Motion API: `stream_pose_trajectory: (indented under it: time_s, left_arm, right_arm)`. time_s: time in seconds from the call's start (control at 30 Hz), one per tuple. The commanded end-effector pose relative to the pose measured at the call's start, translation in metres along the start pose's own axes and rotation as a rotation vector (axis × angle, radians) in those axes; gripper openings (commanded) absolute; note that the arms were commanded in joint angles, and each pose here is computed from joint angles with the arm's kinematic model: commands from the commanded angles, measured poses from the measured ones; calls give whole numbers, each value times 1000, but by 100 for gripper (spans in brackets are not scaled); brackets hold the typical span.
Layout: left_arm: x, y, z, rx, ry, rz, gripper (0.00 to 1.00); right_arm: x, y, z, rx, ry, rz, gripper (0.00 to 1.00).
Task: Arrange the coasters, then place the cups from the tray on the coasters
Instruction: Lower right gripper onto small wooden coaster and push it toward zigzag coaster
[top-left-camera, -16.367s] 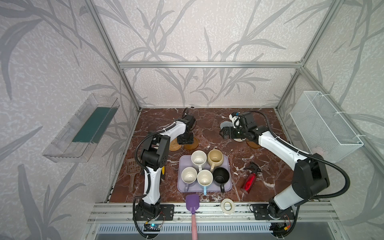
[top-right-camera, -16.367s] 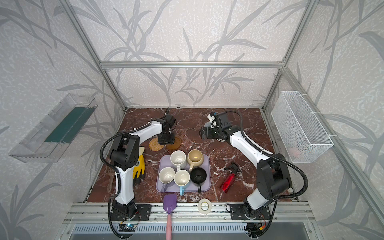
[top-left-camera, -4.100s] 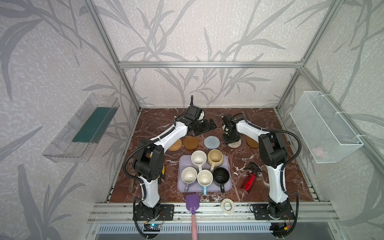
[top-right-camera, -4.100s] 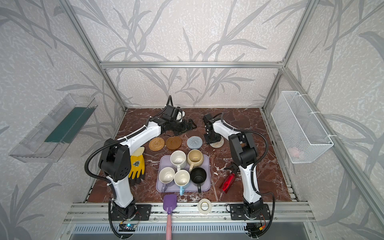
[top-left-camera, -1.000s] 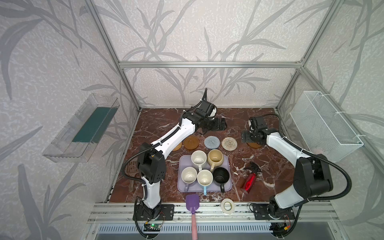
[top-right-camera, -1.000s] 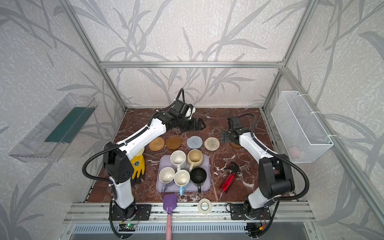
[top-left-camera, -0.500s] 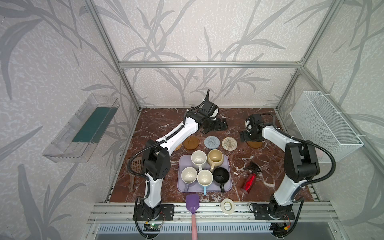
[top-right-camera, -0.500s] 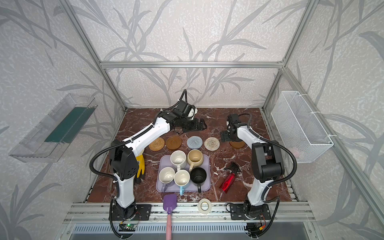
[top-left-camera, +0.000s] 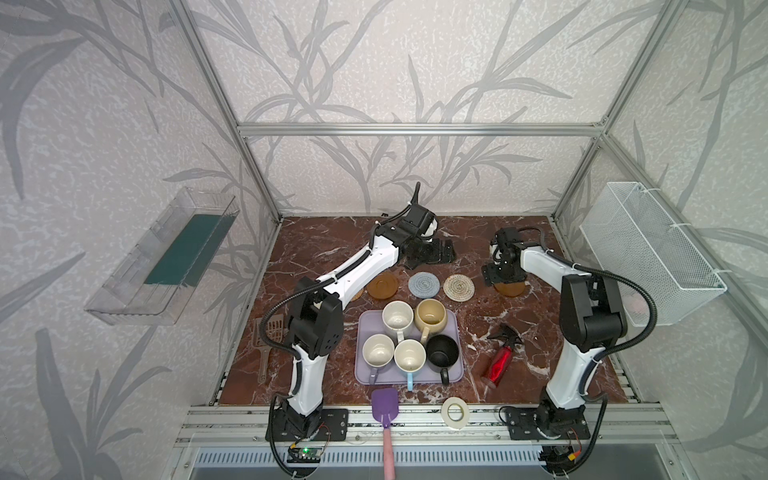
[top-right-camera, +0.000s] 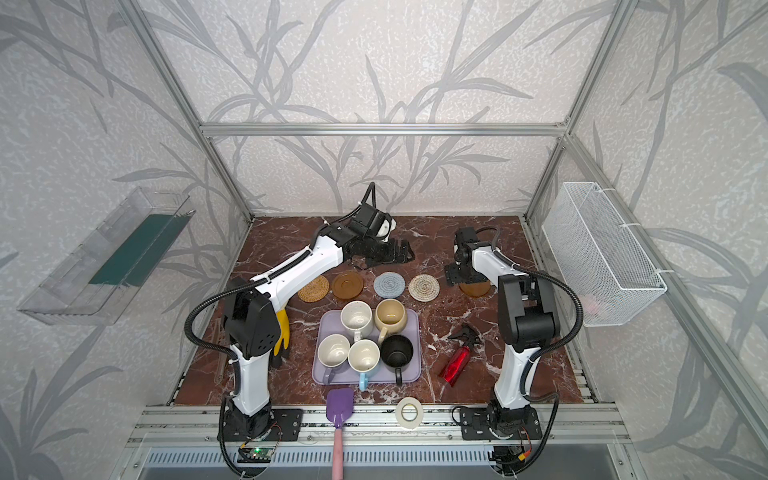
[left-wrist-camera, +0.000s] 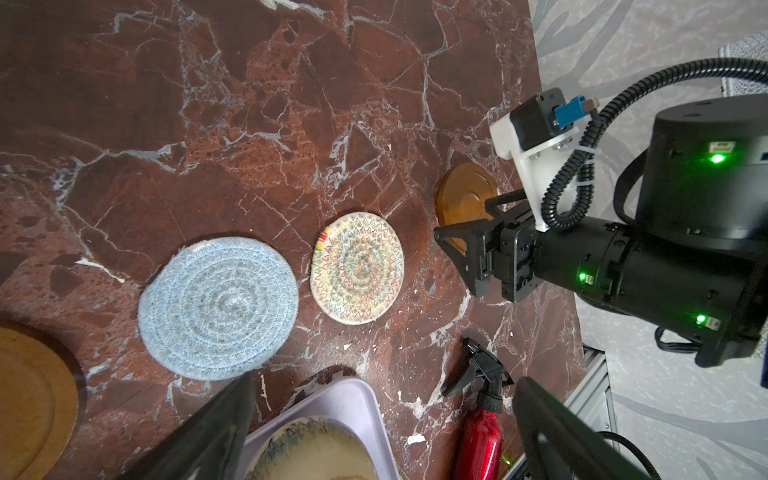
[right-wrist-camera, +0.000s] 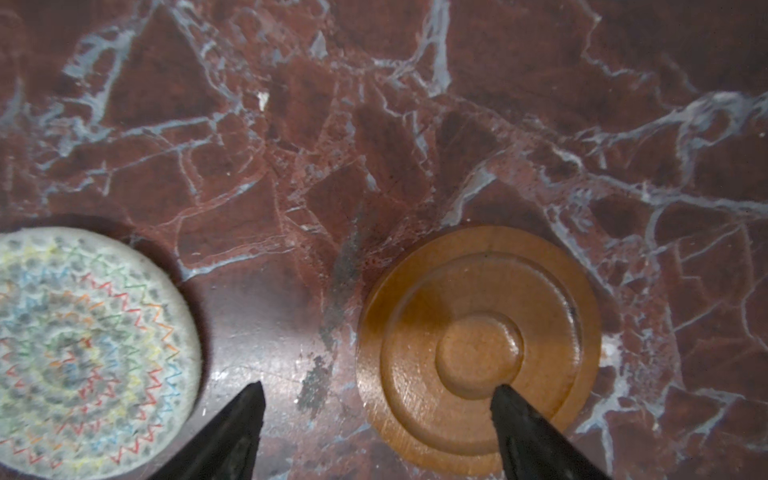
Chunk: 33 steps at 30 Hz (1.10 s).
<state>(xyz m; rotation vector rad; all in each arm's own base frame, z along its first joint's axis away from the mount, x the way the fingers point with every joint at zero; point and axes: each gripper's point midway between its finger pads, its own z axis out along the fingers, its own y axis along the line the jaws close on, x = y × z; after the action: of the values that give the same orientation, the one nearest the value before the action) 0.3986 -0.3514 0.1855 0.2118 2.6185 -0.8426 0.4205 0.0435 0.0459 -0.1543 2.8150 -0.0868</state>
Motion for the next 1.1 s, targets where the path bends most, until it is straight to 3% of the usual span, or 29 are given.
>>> stream_pose_trajectory:
  time_s: [0.0, 0.6, 0.8, 1.07]
  left_arm:
    - [3, 0, -8, -1, -6, 12, 99]
    - [9, 3, 2, 19, 1, -3, 99]
    - [6, 1, -1, 18, -14, -6, 99]
    - [3, -5, 4, 61, -25, -36, 99]
  right_arm:
    - [-4, -10, -2, 48, 9, -29, 83]
    - [2, -8, 22, -29, 69, -14, 64]
    - [7, -7, 25, -33, 94, -12, 63]
    - [12, -4, 28, -50, 114, -8, 52]
